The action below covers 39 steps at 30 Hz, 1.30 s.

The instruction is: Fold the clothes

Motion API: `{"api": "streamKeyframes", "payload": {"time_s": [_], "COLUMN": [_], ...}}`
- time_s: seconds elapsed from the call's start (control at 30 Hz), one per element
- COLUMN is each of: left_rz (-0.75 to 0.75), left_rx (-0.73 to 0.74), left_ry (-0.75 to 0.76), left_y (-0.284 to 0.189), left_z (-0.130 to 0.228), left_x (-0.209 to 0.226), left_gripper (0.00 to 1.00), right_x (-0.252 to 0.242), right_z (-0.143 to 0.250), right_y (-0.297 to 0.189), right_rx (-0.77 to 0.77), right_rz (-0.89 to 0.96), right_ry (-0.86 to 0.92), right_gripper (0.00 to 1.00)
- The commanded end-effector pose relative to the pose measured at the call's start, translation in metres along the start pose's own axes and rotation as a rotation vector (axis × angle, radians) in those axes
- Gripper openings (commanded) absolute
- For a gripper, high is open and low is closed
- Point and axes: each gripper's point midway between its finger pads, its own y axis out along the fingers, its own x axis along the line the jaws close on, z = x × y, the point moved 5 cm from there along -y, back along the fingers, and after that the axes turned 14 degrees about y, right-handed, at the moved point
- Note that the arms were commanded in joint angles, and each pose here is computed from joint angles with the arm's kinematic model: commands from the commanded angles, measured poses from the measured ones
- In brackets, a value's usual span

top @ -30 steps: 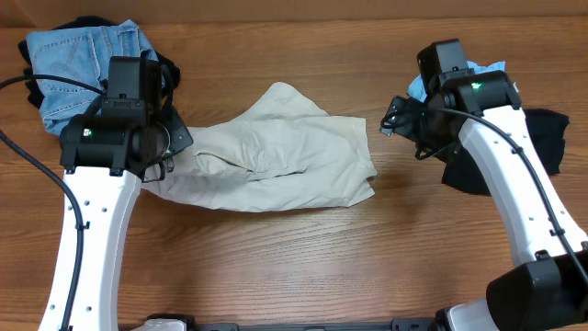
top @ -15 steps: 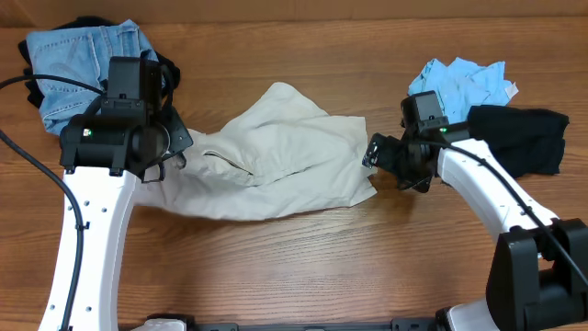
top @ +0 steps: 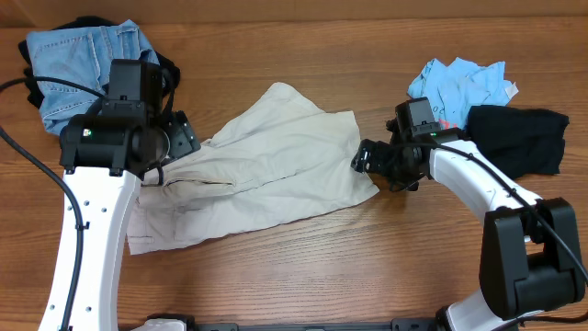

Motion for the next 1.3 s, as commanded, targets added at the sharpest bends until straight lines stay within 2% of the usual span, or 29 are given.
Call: {"api": "streamKeyframes", "payload": {"time_s": [0.0,0.1,0.3,0.43,0.7,0.9,1.07,1.27], "left_rz": [0.056,0.126,0.119,0.098,-0.155,-0.083,0.056,0.082], "left_rx": [0.033,0.057,0.219,0.250,0.274,0.266,0.303,0.231], "left_ry": [0.001,0.001,0.010,-0.012,-0.299,-0.199,-0.118,-0.048], "left_y": [-0.006,-0.007,-0.010,-0.006,0.033,0.045,0.073,0.098], "left_z": [0.004,0.007,0.038,0.044,0.062,0.051,0.064,0.060], "left_x": [-0.003,-0.012,-0.007,-0.005,0.023,0.048,0.038,0.036], "left_gripper": [1.00,1.00,1.00,1.00,1.00,1.00,1.00,1.00], "right_x": [0.001,0.010,0.036,0.038,0.036,0.034,0.034,0.033], "right_z": [0.000,-0.006,-0.029,-0.032,-0.029,-0.028,-0.028,-0.027], "right_y": [0.001,0.000,-0.017,-0.018,-0.017,-0.017,-0.017,-0.016], "right_rx": [0.003,-0.017,-0.108,-0.123,-0.109,-0.102,-0.101,-0.097], "right_rz": [-0.015,-0.055,-0.129,-0.140,-0.125,-0.119,-0.119,-0.116], "right_ry": [-0.005,-0.019,-0.084,-0.093,-0.110,-0.109,-0.109,-0.108], "right_gripper": [1.00,1.00,1.00,1.00,1.00,1.00,1.00,1.00]}}
